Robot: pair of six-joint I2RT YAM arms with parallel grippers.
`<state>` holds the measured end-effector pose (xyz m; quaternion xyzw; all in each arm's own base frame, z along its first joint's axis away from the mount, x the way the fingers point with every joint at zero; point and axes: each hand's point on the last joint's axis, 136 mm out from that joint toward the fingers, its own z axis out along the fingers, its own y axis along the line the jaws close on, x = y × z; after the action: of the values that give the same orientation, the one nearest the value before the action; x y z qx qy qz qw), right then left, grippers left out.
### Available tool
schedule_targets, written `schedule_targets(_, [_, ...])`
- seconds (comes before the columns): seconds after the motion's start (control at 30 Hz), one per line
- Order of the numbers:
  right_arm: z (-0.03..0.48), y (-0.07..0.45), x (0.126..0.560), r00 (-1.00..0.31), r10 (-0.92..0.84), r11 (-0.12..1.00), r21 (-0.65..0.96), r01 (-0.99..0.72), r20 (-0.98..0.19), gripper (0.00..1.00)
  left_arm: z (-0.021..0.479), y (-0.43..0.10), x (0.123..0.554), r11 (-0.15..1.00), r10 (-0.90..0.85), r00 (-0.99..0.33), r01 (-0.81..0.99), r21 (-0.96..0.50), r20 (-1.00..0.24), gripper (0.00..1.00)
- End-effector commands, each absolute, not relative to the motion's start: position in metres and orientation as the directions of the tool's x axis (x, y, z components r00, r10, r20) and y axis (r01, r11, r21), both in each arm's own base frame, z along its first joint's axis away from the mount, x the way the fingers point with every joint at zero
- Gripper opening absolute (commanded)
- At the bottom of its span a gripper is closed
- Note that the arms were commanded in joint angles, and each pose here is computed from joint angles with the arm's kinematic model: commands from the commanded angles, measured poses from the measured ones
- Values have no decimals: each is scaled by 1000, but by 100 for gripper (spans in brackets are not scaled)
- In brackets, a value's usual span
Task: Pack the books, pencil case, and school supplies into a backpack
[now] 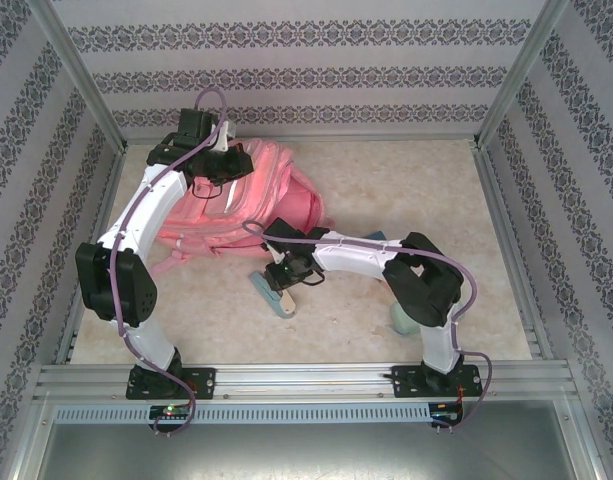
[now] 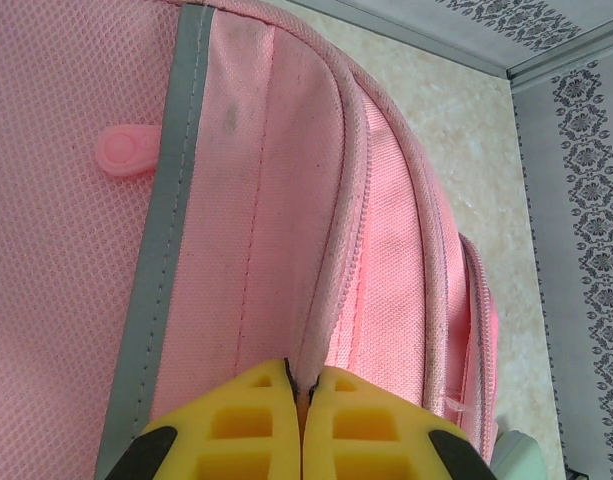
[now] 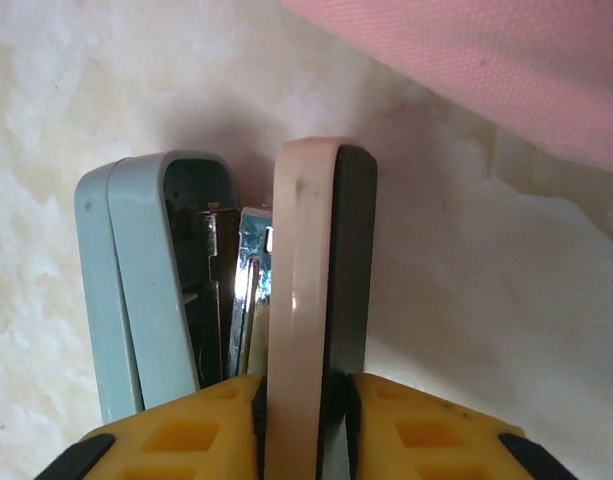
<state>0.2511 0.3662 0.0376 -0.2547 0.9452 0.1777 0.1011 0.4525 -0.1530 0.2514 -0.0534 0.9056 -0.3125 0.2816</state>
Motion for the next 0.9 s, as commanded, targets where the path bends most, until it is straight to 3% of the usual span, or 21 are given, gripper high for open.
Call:
schedule_targets(0.0, [25, 352, 250, -838, -483, 826, 186, -532, -253, 22, 271, -141, 458, 801, -290, -807, 90, -592, -515, 0])
schedule_targets(0.07, [25, 346, 251, -841, -478, 836, 160, -524, -254, 0, 271, -140, 458, 800, -292, -806, 88, -593, -514, 0])
schedule_targets(0.33, [86, 343, 264, -835, -385, 835, 238, -497, -392, 0, 271, -141, 459, 798, -293, -807, 89, -596, -513, 0])
schedule_targets(0.6, [177, 319, 306, -821, -152, 824, 387, -413, -551, 0, 277, -142, 460, 788, -302, -801, 96, -609, -517, 0])
schedule_targets(0.73, [198, 307, 341, -831, -26, 828, 453, -330, -556, 0, 278, -145, 461, 771, -313, -802, 99, -629, -509, 0])
schedule_targets(0.87, [183, 310, 372, -869, 18, 847, 469, -249, -495, 0, 283, -150, 461, 747, -321, -800, 116, -655, -508, 0])
